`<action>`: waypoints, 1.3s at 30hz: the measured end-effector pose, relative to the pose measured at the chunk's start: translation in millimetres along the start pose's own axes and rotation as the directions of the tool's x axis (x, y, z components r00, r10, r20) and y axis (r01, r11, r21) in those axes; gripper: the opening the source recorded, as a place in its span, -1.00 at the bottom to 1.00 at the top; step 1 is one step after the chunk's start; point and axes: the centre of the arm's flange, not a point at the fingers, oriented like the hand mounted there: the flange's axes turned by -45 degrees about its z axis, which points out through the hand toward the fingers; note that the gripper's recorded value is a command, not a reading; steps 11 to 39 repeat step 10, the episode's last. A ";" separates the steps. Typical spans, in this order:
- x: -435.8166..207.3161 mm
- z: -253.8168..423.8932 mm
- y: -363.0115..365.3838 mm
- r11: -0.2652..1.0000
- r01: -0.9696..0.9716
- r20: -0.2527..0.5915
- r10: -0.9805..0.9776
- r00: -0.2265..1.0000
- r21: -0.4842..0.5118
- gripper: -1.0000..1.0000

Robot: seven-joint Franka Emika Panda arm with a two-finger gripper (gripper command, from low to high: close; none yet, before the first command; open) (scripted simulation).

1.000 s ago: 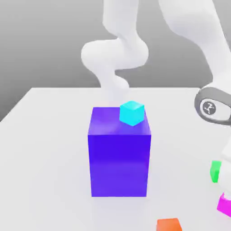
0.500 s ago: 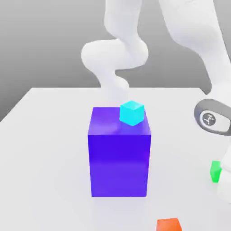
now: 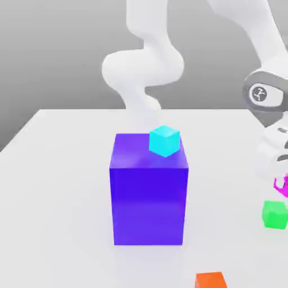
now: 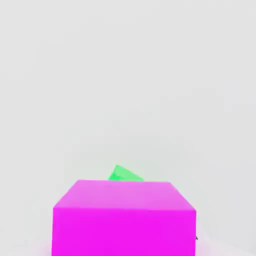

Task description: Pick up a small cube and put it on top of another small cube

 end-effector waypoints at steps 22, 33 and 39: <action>-2.8 56.3 0.4 1.000 -0.015 0.000 0.015 1.000 -0.003 1.00; -2.8 56.3 0.4 1.000 -0.015 0.000 0.015 1.000 -0.003 1.00; -2.8 56.3 0.4 1.000 -0.015 0.000 0.015 1.000 -0.003 1.00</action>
